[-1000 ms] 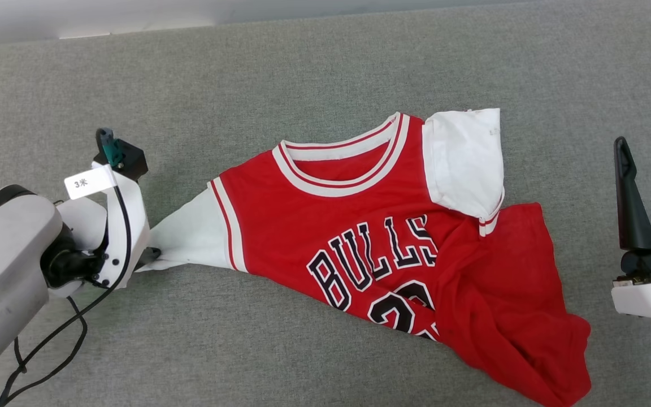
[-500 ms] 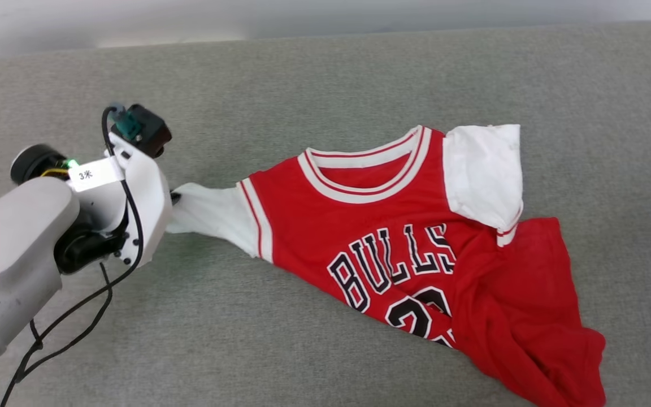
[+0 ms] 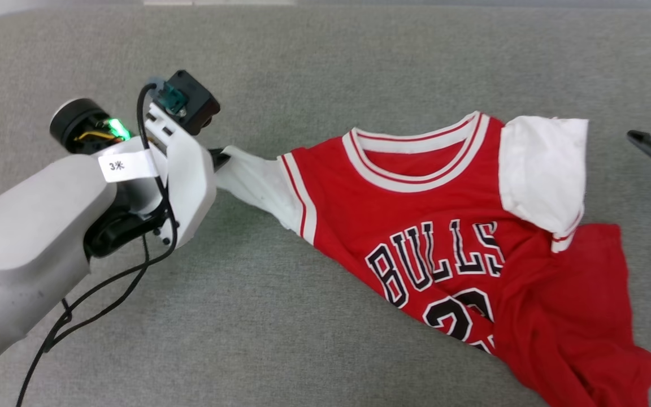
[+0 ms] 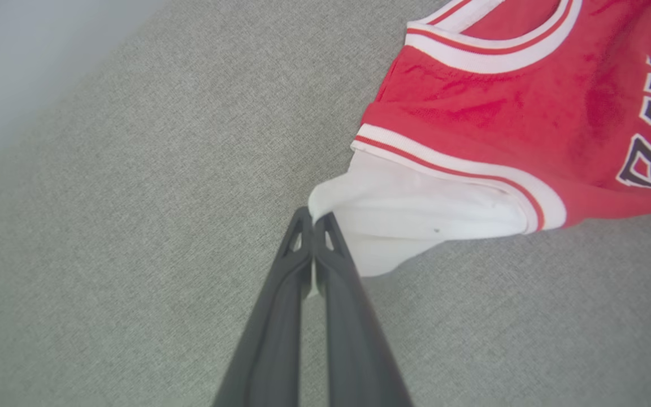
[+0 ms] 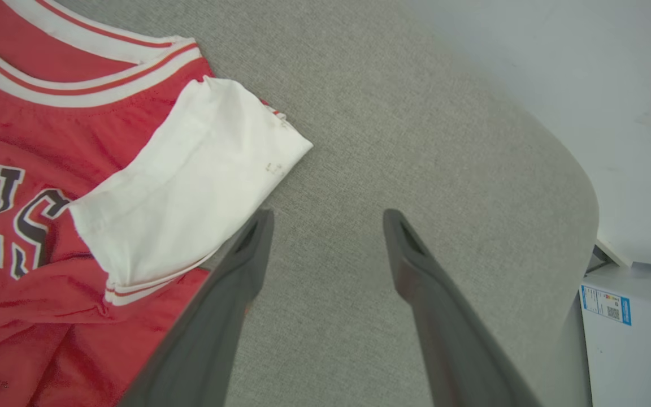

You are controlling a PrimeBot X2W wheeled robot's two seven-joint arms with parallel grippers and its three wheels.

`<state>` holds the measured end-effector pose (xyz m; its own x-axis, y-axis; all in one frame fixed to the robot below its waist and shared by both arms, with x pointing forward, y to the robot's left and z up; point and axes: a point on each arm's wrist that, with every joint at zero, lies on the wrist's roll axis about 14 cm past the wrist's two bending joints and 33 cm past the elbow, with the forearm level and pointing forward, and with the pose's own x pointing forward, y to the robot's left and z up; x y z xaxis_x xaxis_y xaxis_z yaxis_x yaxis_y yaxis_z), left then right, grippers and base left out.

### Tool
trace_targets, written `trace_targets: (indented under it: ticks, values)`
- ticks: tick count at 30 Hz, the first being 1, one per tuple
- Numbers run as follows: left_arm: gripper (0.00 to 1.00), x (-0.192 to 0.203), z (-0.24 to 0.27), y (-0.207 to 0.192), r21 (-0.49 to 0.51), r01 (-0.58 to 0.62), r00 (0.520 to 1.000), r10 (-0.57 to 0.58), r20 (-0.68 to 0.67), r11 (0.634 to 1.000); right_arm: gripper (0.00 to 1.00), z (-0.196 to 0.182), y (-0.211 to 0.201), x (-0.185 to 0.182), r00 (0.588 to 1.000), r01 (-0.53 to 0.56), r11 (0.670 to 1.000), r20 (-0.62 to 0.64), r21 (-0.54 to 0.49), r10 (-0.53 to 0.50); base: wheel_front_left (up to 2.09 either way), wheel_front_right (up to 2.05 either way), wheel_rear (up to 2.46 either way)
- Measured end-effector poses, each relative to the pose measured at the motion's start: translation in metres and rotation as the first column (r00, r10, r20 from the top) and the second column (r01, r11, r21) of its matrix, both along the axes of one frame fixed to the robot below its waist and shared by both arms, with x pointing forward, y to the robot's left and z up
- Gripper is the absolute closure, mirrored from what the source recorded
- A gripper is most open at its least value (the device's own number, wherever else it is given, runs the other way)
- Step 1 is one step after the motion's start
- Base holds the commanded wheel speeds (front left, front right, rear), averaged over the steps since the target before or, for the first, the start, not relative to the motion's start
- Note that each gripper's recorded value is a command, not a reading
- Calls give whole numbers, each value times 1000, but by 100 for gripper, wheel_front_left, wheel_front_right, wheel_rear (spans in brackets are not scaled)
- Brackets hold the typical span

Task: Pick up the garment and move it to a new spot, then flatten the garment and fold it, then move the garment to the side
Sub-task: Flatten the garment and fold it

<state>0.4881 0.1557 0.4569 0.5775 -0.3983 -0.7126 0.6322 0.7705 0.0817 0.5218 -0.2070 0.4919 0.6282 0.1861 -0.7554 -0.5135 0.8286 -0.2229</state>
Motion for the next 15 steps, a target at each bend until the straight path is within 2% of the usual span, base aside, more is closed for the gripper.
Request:
trace_targets:
  ticks: [5, 10, 15]
  values:
    - [100, 8, -8, -1, -11, 2, 1000, -2, 6, 1000, 0, -35, 1, 12, 980, 45, 999, -193, -19, -48, 0, 0, 0]
    - [100, 13, -23, 2, -13, -4, 1000, 4, -8, 1000, 0, -76, 18, 24, 959, 52, 999, -279, 13, -47, 0, 0, 0]
    - [100, 16, -42, 8, -6, -16, 999, 16, -37, 1000, 0, -124, 29, 14, 924, 36, 999, -380, 15, -27, 0, 0, 0]
